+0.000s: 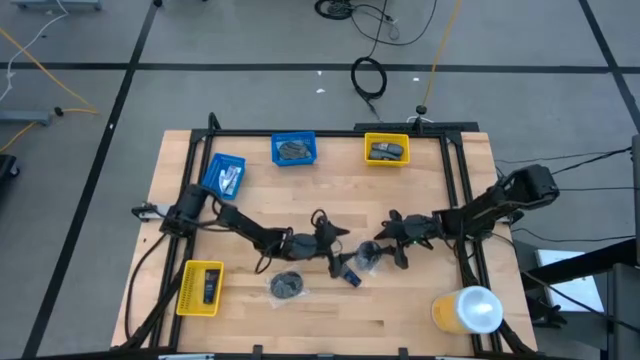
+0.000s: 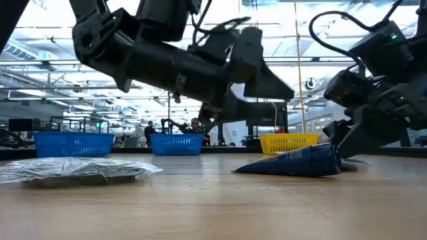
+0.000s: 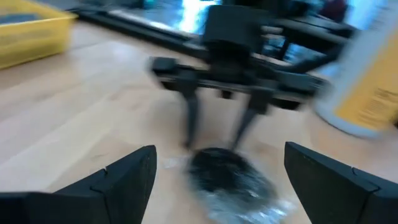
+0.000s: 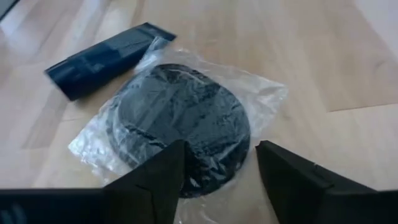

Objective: Pick & Place Travel size toiletries
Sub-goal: Put the black hairbrush into the right blue bin

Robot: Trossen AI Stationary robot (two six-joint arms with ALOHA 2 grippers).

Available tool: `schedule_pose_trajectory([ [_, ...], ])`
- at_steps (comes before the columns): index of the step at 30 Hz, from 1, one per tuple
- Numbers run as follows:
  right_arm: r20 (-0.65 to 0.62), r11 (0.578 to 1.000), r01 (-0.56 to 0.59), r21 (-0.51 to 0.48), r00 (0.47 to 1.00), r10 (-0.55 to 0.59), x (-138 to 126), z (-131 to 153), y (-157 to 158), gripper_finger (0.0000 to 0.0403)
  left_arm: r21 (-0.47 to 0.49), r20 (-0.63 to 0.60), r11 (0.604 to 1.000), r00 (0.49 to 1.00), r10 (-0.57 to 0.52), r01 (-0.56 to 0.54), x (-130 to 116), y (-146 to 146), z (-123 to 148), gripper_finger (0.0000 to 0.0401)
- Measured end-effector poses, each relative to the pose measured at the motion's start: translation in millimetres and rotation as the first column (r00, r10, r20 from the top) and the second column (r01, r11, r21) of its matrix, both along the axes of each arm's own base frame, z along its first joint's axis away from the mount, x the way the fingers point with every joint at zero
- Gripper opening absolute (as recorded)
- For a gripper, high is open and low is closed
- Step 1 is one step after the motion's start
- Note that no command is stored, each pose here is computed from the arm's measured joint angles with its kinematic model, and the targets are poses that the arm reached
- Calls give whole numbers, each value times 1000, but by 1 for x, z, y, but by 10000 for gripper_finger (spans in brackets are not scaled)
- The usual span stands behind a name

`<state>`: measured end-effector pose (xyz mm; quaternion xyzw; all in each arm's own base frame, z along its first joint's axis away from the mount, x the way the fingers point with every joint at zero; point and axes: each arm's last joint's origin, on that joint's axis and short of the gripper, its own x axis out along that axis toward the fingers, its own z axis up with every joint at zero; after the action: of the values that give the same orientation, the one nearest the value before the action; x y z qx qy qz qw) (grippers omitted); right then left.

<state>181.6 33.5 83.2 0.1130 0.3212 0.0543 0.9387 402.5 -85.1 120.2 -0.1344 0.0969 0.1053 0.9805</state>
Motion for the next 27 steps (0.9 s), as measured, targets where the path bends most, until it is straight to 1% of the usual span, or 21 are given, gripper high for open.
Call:
schedule_pose_trajectory([
  [3, -19, 1000, 16, -10, 1000, -16, -3, -2, 7, 169, -49, -28, 997, 998, 57, -59, 0, 9, -4, 347],
  [7, -15, 997, 39, -65, 999, -40, -6, -3, 17, 117, -101, -96, 992, 993, 64, -73, -2, 10, -11, 347],
  [11, 29, 991, 59, -117, 998, -56, -8, -1, 25, 52, -105, -117, 992, 992, 53, -65, -4, 2, -13, 347],
  [13, 63, 987, 70, -142, 996, -61, -7, 1, 26, 19, -91, -116, 995, 992, 41, -51, -5, -2, -13, 347],
  [14, 81, 984, 78, -160, 995, -66, -7, 2, 26, 10, -82, -116, 996, 993, 33, -43, -5, -4, -13, 347],
  [16, 113, 977, 102, -190, 990, -81, -6, 4, 26, 7, -72, -115, 997, 993, 24, -32, -6, -7, -13, 347],
  [18, 158, 966, 156, -205, 980, -124, -4, 7, 25, 9, -80, -111, 997, 994, 3, -12, -6, -7, -12, 347],
  [22, 236, 923, 290, -254, 944, -232, -3, 12, 23, 1, -117, -81, 992, 996, -44, 34, -2, -1, -9, 347],
  [25, 294, 912, 323, -253, 924, -246, -2, 17, 27, 2, -135, -56, 991, 998, -32, 24, -1, 3, -7, 347],
  [27, 334, 913, 326, -246, 913, -236, -2, 21, 30, 1, -138, -51, 990, 999, 7, -14, -1, 4, -7, 347],
])
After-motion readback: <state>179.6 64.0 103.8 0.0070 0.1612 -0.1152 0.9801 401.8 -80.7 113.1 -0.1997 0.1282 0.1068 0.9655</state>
